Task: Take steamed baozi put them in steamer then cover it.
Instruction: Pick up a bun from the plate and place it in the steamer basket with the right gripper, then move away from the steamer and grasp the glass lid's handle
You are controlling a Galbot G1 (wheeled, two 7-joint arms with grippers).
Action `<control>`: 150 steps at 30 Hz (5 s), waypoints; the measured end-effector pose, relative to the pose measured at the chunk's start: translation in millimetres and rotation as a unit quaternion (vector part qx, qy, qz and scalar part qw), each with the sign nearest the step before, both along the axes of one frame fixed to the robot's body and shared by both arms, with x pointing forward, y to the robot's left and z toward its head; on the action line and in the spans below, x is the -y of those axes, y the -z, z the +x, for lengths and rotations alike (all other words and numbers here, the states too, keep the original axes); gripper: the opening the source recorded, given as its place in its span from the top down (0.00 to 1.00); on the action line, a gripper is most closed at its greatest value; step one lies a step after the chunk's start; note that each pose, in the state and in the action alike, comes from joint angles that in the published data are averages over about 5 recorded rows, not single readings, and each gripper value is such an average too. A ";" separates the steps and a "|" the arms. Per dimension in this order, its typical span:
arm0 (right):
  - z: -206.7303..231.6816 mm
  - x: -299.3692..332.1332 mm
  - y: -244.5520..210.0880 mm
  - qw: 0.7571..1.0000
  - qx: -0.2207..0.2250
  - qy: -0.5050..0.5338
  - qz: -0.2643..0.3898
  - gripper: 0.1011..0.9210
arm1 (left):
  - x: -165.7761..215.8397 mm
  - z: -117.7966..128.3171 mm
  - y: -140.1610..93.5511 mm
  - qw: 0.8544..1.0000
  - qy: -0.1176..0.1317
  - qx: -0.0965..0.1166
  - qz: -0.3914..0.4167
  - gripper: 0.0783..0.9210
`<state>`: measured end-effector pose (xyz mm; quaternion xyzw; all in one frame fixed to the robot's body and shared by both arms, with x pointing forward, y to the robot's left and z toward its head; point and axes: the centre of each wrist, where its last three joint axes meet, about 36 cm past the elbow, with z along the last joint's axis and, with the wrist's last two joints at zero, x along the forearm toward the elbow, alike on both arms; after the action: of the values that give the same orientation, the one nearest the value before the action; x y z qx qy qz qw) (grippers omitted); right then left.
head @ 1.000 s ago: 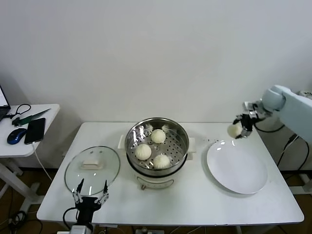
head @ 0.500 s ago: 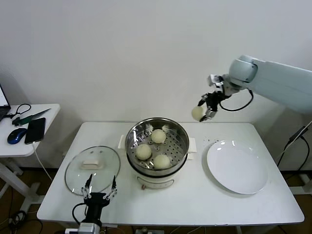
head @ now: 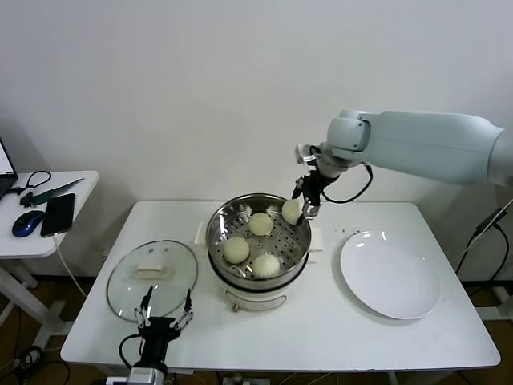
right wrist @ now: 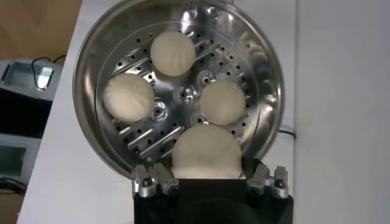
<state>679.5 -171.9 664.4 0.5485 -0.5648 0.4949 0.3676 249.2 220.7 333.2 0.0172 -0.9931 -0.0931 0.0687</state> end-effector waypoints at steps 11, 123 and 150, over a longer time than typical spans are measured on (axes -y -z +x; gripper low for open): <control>-2.0 -33.5 36.0 0.999 -0.015 -0.022 -0.024 0.22 | -4.5 3.4 3.9 1.000 -0.004 -0.001 0.000 0.12; -322.2 240.3 309.6 0.698 0.293 0.486 0.438 0.12 | -91.9 117.6 48.9 0.696 0.089 -0.075 0.709 0.12; -336.3 241.0 334.8 0.715 0.292 0.476 0.421 0.12 | -104.1 164.5 69.3 0.705 0.074 -0.082 0.701 0.40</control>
<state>343.2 -413.0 329.6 0.1332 -0.9806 0.1014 0.1021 413.7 324.7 263.9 -0.0205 -0.6305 -0.7679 0.1110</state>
